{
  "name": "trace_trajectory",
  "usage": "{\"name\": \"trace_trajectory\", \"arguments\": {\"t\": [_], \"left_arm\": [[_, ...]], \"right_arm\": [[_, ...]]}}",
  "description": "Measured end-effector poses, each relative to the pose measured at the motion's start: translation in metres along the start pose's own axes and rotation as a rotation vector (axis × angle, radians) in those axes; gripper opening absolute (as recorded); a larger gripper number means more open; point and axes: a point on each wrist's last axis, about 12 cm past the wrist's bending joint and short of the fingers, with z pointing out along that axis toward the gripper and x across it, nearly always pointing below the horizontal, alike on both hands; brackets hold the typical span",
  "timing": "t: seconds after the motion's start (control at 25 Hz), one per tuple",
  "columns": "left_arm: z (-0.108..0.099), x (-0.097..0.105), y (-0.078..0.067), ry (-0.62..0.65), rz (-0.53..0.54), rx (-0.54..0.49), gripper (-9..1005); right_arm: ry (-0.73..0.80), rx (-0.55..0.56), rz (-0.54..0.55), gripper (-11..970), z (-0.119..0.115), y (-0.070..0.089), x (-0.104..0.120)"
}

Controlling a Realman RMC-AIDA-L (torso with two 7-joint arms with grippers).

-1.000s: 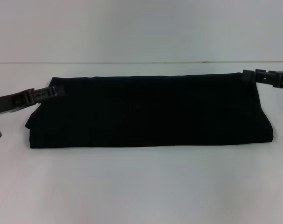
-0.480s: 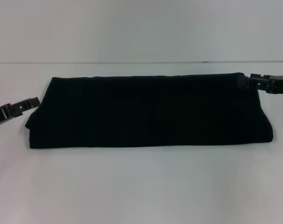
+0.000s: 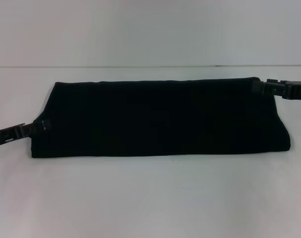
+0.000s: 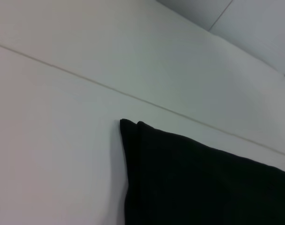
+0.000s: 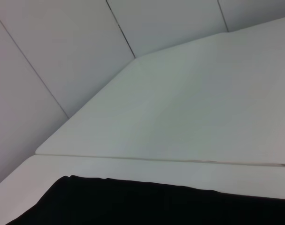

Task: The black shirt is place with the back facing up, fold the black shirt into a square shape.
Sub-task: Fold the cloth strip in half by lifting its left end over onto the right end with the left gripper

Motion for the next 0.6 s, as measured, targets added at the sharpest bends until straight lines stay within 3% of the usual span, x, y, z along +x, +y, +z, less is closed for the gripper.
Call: {"name": "trace_trajectory", "arguments": {"t": [0.6], "left_arm": [[0.0079,0.0054,-0.0042,0.042,0.014,0.013,873]], "right_arm": [[-0.006,0.008,0.002,700,-0.0010,-0.0013,0.0015]]}}
